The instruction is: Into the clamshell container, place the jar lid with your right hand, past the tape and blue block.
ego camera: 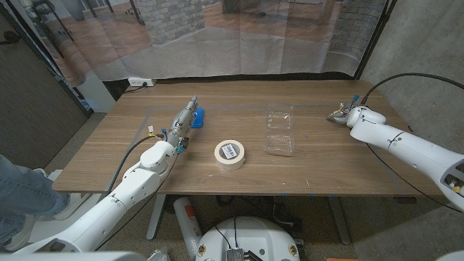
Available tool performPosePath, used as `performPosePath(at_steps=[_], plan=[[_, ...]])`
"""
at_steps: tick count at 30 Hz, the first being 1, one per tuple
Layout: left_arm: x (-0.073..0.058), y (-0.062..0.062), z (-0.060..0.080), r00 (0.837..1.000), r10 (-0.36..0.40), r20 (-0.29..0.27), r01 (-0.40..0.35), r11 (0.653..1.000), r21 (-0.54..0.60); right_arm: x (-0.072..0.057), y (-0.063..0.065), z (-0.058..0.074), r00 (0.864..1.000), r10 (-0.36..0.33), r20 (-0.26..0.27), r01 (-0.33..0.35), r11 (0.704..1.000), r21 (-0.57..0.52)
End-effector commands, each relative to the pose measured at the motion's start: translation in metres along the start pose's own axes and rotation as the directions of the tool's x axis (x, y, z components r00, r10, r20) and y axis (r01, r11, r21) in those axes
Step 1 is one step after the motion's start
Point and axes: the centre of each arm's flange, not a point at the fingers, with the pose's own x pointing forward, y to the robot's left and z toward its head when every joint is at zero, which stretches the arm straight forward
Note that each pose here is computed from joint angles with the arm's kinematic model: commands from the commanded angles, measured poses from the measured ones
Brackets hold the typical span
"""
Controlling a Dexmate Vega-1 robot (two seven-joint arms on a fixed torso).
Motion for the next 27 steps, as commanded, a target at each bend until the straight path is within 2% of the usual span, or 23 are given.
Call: performPosePath(at_steps=[1, 16, 27], plan=[[0.0028, -0.0012, -0.0008, 1.0, -0.007, -0.007, 0.007, 1.0, 0.002, 0.0042, 0.0054, -0.0006, 1.0, 0.024, -0.013, -0.024, 1.0, 0.009], [0.0048, -0.0018, -0.0027, 1.0, -0.013, -0.024, 0.013, 1.0, 0.009, 0.011, 0.0104, -0.0044, 0.999, 0.036, -0.029, -0.036, 0.999, 0.017], [0.0075, -0.003, -0.0002, 1.0, -0.021, -0.023, 0.021, 1.0, 0.012, 0.0079, 0.0114, -0.0084, 0.999, 0.012, -0.038, -0.012, 1.0, 0.017]])
